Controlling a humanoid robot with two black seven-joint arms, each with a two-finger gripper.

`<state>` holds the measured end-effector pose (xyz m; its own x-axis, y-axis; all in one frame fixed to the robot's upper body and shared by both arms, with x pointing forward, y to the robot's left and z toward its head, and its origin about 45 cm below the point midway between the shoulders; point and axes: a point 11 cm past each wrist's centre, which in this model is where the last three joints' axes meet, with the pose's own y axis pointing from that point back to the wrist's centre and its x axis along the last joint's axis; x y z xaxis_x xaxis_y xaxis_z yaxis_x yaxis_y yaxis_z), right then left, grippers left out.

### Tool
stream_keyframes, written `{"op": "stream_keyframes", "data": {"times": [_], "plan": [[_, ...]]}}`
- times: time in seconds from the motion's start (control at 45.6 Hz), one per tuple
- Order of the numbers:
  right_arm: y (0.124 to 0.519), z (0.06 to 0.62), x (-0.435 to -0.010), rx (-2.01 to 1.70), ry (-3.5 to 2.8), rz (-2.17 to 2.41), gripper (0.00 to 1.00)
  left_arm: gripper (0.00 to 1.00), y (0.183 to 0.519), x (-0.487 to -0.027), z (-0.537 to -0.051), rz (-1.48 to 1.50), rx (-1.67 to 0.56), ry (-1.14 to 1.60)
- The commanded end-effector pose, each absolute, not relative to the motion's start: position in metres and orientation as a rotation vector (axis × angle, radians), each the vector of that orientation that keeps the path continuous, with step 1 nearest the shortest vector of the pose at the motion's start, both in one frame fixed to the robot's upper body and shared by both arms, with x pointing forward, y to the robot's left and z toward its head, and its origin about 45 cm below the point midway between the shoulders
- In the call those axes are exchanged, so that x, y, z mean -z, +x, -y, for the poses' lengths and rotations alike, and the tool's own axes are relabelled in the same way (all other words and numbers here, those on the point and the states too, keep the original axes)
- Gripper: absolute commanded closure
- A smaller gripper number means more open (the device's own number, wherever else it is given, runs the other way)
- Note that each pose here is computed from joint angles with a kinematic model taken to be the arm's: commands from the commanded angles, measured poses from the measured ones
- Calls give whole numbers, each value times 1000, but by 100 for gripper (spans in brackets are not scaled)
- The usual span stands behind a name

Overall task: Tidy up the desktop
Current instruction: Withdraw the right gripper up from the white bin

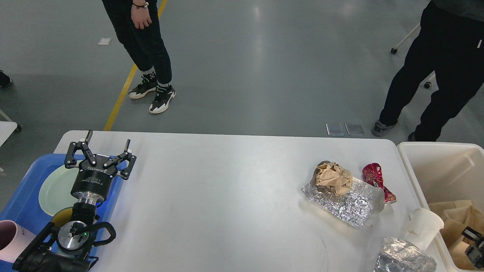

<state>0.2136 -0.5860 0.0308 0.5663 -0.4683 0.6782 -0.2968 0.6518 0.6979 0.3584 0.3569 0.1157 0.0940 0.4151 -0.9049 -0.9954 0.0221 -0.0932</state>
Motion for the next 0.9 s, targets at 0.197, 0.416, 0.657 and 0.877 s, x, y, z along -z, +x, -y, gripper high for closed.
{"op": "stream_keyframes", "data": {"times": [0.197,0.416,0.657,0.877], "plan": [[209,584,-26,128,896,997,58,3,358,-116,-357,-824,-1311,-932],[216,578,-26,104,897,1015,0,3,358,-116,-357,-824,-1311,-932],[239,588,-49,83,889,1053,0,3,359,-116,-357,-823,-1310,-933],[311,581,-111,-3,934,1065,0,3,358,-116,-357,-824,-1311,-932]]}}
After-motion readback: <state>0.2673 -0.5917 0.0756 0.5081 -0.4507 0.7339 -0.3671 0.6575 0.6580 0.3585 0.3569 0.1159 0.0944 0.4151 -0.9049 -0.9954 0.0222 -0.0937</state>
